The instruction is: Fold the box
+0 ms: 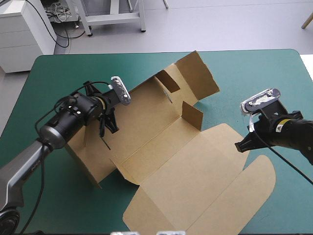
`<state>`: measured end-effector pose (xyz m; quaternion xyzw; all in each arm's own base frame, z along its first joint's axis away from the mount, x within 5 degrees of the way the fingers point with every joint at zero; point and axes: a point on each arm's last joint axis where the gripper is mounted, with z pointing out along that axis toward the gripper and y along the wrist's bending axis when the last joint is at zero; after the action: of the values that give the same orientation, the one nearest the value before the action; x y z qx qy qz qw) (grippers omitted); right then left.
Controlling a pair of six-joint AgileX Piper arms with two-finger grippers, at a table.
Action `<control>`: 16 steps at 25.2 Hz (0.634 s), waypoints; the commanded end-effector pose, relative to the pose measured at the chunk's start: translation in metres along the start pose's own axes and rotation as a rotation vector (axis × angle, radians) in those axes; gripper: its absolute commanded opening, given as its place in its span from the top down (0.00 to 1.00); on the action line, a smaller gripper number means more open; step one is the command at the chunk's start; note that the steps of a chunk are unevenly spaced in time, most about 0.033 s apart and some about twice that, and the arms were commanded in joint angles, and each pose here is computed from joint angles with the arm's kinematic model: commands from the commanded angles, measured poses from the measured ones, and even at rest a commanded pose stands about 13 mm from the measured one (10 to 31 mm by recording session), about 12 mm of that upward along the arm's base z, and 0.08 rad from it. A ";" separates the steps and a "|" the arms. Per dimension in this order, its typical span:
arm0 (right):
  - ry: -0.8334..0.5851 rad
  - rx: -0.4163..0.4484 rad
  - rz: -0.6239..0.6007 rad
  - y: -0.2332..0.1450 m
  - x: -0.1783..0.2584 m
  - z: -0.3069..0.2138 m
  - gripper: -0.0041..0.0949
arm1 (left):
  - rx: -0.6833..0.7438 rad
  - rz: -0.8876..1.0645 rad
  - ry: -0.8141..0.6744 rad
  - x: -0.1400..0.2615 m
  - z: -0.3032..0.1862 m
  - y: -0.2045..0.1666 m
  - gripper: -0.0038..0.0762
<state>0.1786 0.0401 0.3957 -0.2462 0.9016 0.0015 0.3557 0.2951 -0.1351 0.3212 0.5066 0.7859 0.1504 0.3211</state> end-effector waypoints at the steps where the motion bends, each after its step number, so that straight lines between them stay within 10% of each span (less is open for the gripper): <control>1: -0.067 0.021 0.006 -0.002 -0.006 -0.010 0.98 | -0.179 0.153 -0.124 -0.035 -0.018 -0.001 0.96; 16: -0.065 0.023 0.003 -0.002 -0.006 -0.010 0.98 | -0.517 0.472 -0.494 -0.121 -0.063 -0.071 0.96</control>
<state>0.1779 0.0400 0.3950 -0.2465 0.9035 0.0021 0.3507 0.2516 -0.2649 0.3370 0.6178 0.5222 0.2840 0.5148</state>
